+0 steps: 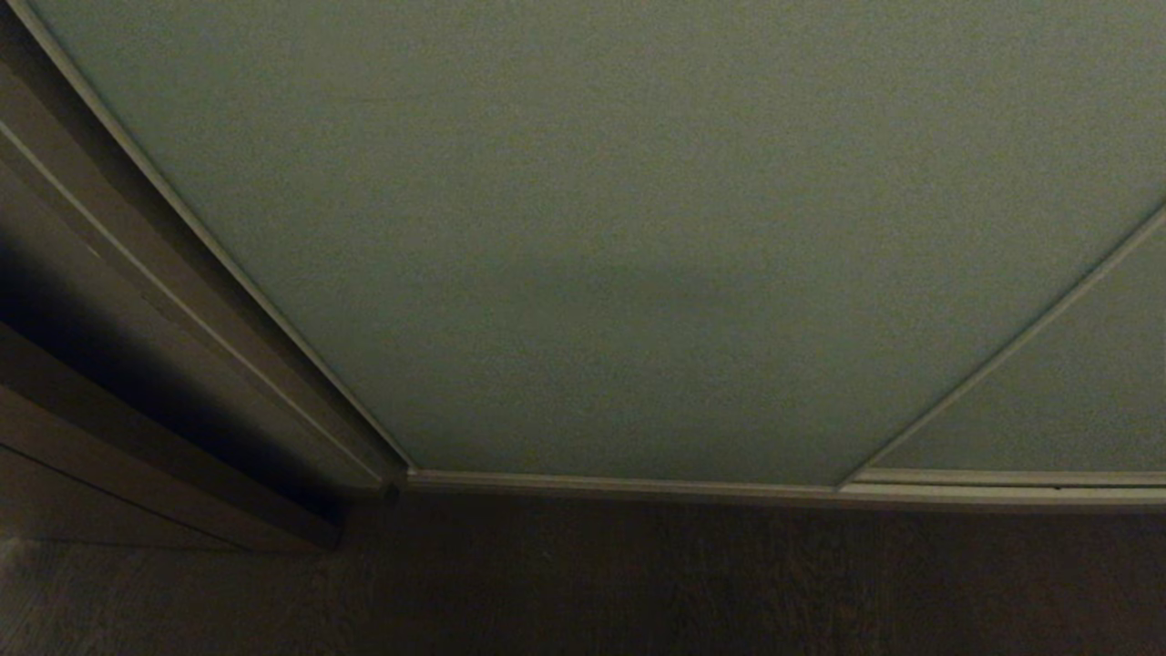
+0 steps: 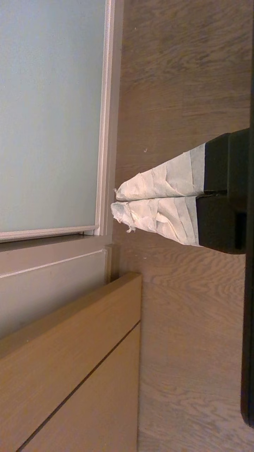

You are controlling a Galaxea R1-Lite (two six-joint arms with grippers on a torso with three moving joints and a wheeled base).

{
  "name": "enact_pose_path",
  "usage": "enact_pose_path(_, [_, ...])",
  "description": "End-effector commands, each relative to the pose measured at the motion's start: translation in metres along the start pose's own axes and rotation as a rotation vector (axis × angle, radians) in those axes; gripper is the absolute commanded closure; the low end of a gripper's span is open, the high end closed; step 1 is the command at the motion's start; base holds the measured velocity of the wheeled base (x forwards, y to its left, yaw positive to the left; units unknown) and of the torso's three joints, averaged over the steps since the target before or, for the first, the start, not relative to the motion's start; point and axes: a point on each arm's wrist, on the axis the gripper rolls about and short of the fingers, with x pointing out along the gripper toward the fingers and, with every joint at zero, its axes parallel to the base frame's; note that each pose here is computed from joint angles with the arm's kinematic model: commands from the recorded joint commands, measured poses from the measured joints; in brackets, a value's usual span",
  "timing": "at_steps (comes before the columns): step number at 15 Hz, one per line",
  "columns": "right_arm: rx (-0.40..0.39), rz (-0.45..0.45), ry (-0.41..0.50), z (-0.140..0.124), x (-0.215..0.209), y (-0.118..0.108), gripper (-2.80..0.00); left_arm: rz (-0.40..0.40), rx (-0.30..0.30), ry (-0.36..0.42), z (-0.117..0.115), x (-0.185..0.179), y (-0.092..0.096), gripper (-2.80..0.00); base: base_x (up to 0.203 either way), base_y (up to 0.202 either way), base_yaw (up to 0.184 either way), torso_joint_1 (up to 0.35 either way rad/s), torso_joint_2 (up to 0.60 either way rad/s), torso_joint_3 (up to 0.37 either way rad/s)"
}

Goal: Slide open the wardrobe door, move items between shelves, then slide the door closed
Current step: Open the door

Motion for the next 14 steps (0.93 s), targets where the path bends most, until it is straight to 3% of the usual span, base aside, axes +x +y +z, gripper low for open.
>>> enact_pose_path(1, [0.000, 0.001, -0.002, 0.0001, 0.0000, 0.0000, 0.00, 0.000, 0.000, 0.001, 0.0000, 0.0001, 0.0000, 0.00, 0.000, 0.000, 0.000, 0.000, 0.00, 0.000])
enact_pose_path(14, [0.000, 0.001, -0.002, 0.0001, 0.0000, 0.0000, 0.00, -0.001, 0.016, 0.003, -0.0002, 0.0001, 0.0000, 0.00, 0.000, 0.000, 0.000, 0.000, 0.00, 0.000])
